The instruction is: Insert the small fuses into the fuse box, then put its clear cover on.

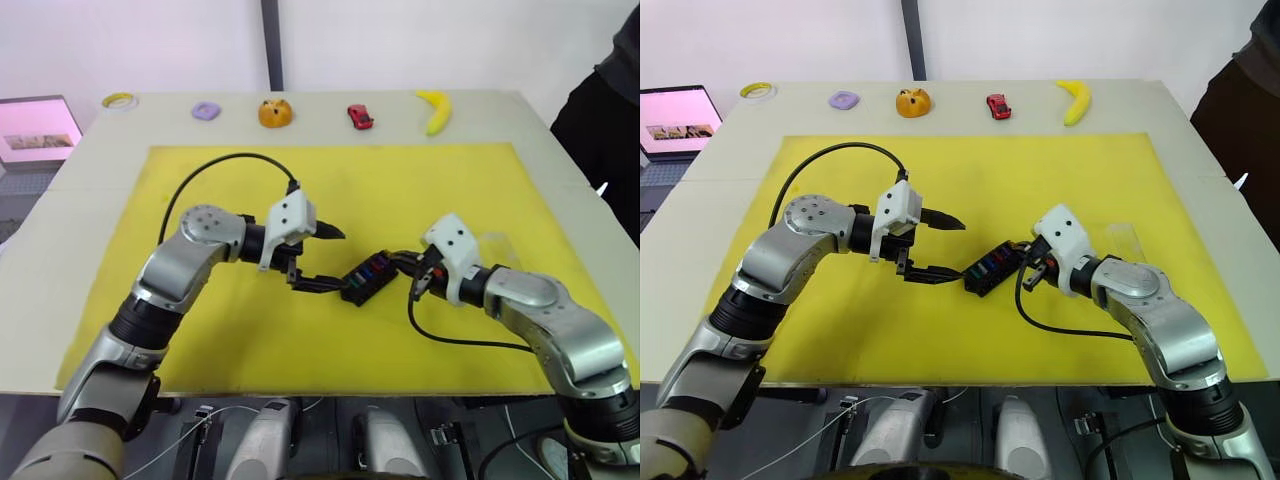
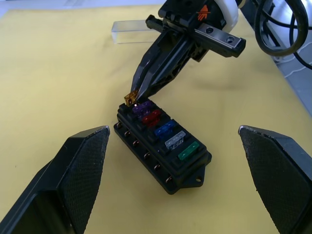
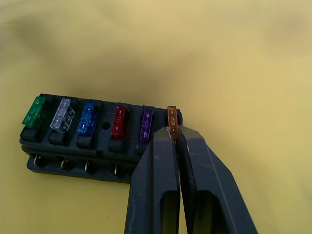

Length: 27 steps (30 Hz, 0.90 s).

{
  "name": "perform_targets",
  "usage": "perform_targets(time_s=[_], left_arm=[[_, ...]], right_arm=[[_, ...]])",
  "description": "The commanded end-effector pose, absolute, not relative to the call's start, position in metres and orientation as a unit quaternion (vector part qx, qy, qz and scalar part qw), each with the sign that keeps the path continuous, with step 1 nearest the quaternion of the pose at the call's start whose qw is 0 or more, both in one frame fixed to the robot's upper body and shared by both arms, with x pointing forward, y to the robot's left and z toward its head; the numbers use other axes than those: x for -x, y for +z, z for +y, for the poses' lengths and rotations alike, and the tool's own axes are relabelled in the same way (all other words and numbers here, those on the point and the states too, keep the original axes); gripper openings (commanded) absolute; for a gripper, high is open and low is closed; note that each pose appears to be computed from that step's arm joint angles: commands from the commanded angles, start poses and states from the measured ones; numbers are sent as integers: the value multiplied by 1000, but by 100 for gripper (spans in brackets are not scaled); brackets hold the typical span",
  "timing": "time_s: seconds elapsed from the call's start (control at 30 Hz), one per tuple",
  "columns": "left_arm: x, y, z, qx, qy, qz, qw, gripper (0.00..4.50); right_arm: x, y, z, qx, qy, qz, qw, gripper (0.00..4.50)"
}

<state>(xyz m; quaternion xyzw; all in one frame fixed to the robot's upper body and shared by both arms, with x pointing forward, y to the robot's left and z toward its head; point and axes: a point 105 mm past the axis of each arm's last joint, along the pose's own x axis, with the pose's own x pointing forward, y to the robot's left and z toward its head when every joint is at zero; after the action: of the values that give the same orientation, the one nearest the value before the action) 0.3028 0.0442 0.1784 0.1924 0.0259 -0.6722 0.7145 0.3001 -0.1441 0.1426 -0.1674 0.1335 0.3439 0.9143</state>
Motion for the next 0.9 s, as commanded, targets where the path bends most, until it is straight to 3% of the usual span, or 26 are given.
perform_targets(time_s=[0.03, 0.57, 0.9], left_arm=[[-301, 191, 43, -201, -671, -1, 714, 446], [-301, 190, 45, -201, -669, 1, 716, 446], [-302, 191, 44, -201, -670, 0, 715, 446]], right_arm=[[-300, 150, -140, 177, 350, 122, 912, 0], [-300, 171, -139, 167, 346, 98, 918, 0], [-302, 161, -142, 172, 342, 110, 917, 0]])
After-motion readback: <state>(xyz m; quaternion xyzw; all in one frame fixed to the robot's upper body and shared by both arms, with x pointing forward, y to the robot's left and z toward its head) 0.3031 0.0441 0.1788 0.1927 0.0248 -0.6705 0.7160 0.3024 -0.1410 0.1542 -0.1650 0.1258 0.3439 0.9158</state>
